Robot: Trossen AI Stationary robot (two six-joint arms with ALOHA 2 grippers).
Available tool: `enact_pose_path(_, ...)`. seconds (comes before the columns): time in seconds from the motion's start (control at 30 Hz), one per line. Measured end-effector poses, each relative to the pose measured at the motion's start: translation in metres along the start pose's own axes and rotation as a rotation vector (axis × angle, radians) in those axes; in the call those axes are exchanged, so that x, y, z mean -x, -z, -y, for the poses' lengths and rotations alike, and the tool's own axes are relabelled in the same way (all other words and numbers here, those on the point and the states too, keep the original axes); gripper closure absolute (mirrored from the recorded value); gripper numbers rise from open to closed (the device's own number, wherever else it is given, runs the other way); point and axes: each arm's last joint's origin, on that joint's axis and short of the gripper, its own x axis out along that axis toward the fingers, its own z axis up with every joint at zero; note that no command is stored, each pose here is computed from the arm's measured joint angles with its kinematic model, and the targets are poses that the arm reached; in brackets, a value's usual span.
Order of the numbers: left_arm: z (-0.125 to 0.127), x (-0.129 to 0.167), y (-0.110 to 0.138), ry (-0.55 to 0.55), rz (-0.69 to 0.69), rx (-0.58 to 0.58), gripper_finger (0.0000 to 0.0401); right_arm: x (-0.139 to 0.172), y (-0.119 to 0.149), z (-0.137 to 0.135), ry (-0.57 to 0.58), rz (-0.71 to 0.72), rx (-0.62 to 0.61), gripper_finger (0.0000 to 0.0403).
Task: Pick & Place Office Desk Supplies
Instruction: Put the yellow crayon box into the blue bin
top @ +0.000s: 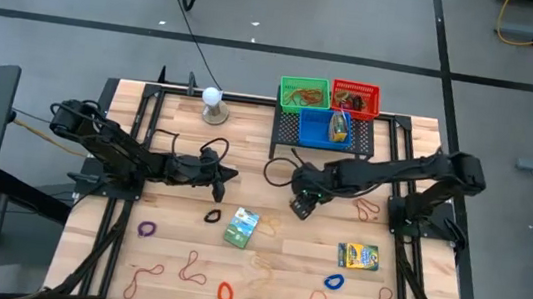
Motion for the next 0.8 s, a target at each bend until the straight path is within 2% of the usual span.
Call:
enact_pose_path(0.23, 0.000, 0.000, 0.001, -0.003, -0.006, -0.003, 0.0387, -0.010, -0.001, -0.003, -0.001, -0.024, -0.003, 0.0201)
enact_pose_path(0.43, 0.000, 0.000, 0.001, -0.005, -0.012, -0.007, 0.0387, -0.012, 0.000, -0.005, -0.028, -0.058, -0.075, 0.0244)
enact_pose_path(0.8, -0.001, 0.000, 0.001, -0.005, -0.012, -0.057, 0.0387, -0.019, 0.000, -0.002, 0.007, -0.094, -0.115, 0.0252)
